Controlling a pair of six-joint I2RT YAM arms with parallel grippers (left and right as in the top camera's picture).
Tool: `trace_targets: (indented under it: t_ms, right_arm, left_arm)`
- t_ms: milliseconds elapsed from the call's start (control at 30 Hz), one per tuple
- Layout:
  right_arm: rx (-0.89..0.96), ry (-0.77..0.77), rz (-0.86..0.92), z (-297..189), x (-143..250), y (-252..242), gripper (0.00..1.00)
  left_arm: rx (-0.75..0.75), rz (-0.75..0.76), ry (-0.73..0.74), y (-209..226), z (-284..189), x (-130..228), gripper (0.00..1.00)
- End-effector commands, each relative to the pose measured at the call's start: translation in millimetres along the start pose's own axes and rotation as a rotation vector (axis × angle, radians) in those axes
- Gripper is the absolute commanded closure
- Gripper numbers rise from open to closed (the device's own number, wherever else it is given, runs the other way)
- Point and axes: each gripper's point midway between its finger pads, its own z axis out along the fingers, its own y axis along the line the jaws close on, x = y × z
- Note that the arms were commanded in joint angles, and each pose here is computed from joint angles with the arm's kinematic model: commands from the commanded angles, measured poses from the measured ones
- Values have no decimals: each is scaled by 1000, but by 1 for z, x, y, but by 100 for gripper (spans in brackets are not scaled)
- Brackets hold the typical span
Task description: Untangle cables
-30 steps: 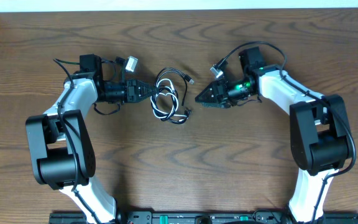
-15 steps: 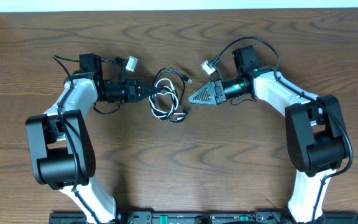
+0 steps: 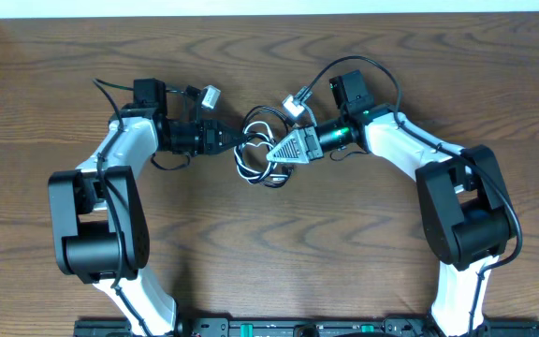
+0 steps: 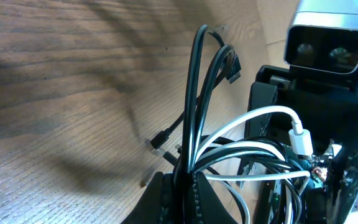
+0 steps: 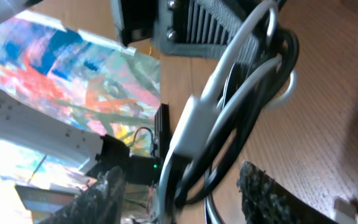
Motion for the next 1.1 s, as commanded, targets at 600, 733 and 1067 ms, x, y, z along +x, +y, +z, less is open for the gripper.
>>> trace_targets:
  t_ms: [600,733,1067]
  right_arm:
    - [203,-7,135,14,3,-34,99]
    - [202,-3,138,16,4,-34,99]
    - [205,18,139,16,11,-34,99]
  left_arm:
    - [-12,-12,1,3,-1,1,91]
    - [-14,-12,1,3,-1,1,62]
    - [-14,-12,1,3,-1,1,54]
